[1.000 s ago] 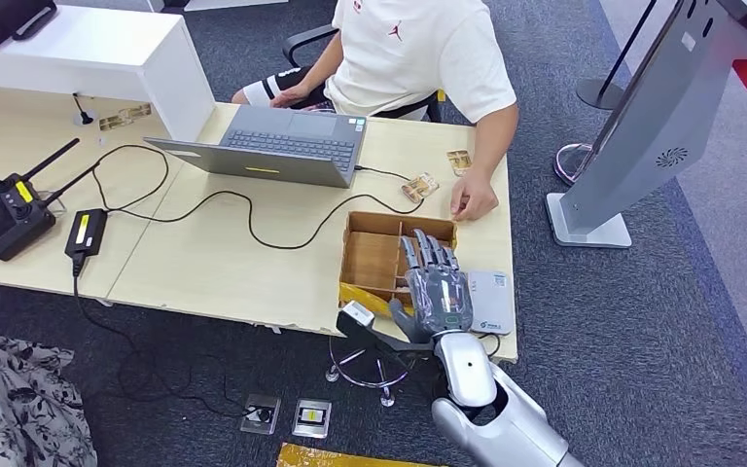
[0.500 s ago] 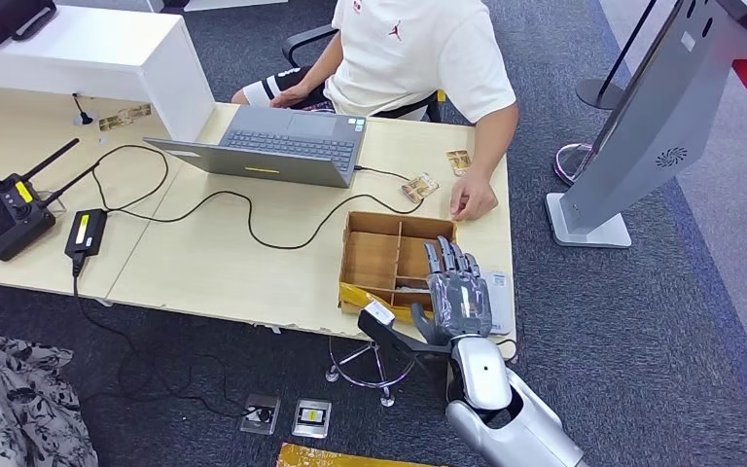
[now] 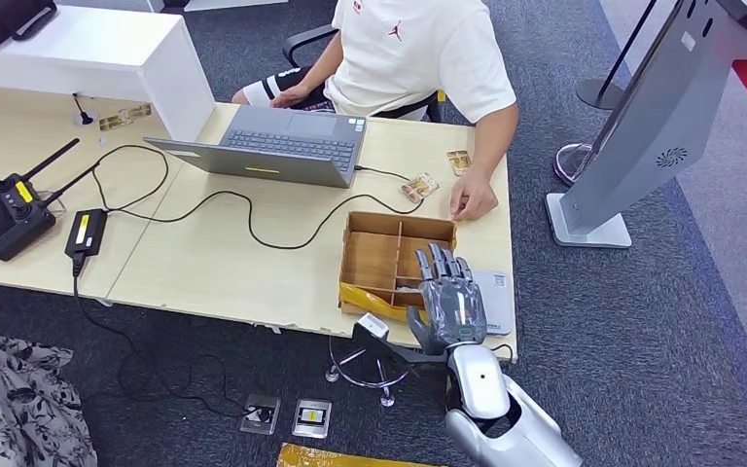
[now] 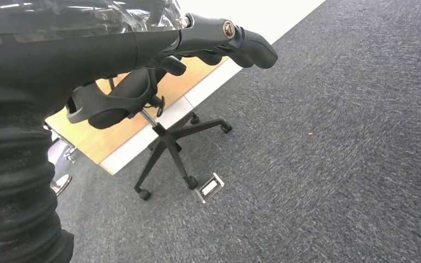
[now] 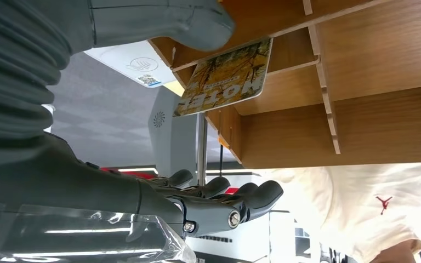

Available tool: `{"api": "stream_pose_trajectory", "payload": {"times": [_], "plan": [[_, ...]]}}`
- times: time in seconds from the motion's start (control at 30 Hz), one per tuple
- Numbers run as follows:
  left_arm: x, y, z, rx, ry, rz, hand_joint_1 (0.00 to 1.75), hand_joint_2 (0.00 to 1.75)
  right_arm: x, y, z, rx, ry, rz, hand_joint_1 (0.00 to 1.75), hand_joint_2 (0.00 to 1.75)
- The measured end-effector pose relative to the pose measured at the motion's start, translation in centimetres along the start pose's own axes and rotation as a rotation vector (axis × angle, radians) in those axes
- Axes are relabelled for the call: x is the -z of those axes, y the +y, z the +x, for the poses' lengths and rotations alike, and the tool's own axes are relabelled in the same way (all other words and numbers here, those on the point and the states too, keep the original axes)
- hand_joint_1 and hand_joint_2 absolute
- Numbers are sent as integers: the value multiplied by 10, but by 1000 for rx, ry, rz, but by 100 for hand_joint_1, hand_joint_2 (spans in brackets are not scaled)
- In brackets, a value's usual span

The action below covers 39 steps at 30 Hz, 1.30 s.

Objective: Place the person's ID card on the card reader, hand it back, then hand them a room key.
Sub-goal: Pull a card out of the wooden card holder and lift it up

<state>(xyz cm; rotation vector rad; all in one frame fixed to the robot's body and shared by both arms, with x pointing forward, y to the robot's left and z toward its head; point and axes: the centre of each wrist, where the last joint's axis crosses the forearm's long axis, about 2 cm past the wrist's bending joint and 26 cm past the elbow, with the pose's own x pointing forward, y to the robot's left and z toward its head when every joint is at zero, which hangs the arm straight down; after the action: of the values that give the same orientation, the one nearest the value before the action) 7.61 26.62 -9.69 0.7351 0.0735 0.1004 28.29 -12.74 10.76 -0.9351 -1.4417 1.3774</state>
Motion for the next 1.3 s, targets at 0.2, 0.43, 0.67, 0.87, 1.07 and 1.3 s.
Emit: {"api": "stream_pose_trajectory", "payload": {"times": [0.2, 0.43, 0.67, 0.87, 1.07, 1.3], "plan": [[0, 0, 0, -4, 4, -2, 0, 175, -2, 0, 3, 0, -17, -1, 52, 175], [0, -1, -1, -4, 26, -3, 0, 175, -2, 1, 6, -2, -42, 3, 55, 175], [-1, -1, -1, -7, 39, -5, 0, 175, -1, 1, 8, -13, -44, 5, 60, 175], [-1, -1, -1, -10, 34, -5, 0, 175, -1, 1, 9, -39, -23, 3, 56, 175], [-1, -1, -1, -12, 32, -7, 0, 175, -1, 1, 9, -60, -10, 15, 50, 175], [-1, -1, 0, -12, 31, -7, 0, 175, 0, 2, 9, -74, -2, 24, 60, 175]]}}
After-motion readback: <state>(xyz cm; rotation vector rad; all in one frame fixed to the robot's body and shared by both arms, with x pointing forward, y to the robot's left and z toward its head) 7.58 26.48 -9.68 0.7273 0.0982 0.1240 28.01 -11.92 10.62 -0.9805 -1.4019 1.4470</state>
